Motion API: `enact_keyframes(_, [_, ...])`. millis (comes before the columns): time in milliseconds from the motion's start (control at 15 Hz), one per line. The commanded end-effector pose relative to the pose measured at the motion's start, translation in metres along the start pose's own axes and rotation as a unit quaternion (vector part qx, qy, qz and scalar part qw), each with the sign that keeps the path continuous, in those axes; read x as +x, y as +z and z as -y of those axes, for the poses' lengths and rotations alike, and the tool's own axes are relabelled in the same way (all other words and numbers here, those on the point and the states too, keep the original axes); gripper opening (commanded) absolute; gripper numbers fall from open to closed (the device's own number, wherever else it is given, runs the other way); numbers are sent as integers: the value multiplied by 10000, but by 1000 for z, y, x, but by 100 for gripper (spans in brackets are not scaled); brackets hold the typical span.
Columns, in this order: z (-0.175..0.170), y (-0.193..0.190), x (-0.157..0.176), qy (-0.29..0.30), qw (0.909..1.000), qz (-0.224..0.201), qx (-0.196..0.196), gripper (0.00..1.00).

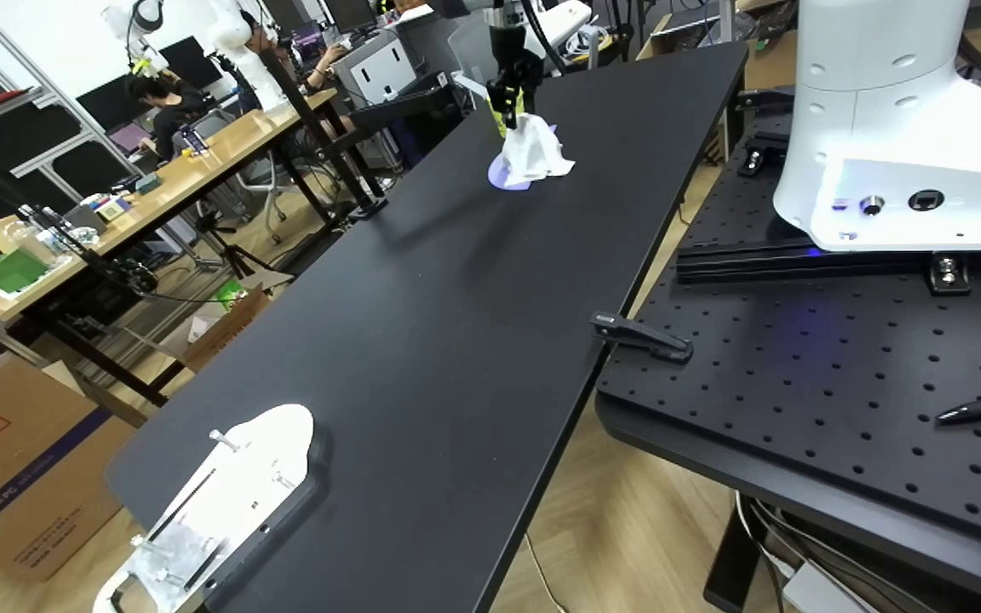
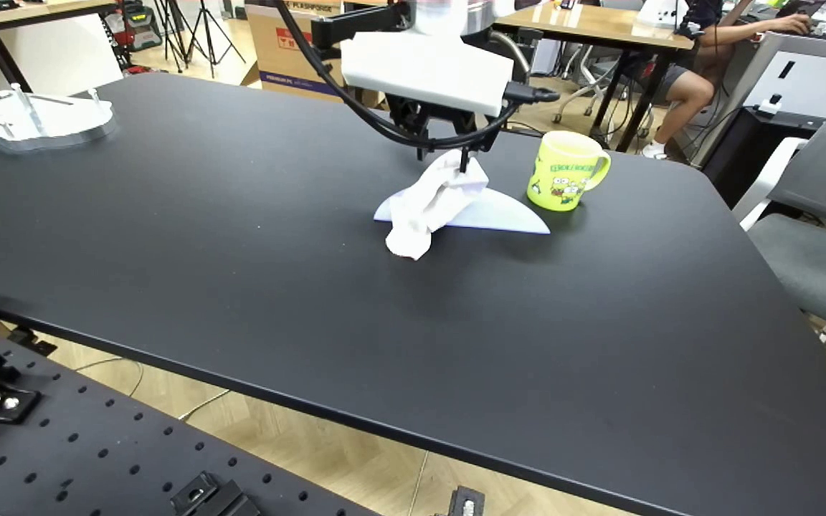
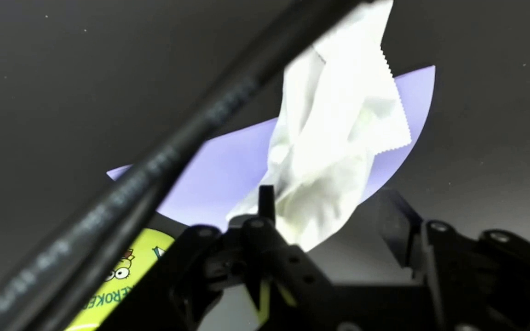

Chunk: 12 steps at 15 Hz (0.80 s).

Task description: Unhang the cloth from the stand,hang it back up and hang it again

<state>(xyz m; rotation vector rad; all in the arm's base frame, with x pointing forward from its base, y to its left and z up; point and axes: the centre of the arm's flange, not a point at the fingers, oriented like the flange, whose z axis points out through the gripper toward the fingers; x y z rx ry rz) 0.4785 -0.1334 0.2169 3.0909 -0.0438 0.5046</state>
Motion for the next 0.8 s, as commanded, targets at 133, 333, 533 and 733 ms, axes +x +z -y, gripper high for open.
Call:
enact_keyframes(133, [1, -33, -1, 310, 9995, -70, -86, 99])
enact_keyframes(333, [3, -56, -6, 368, 9992, -168, -54, 100])
enact_keyframes(533, [5, -70, -12, 341, 9992, -193, 5, 100])
enact_keyframes(733, [5, -80, -21, 279, 9995, -63, 144, 100])
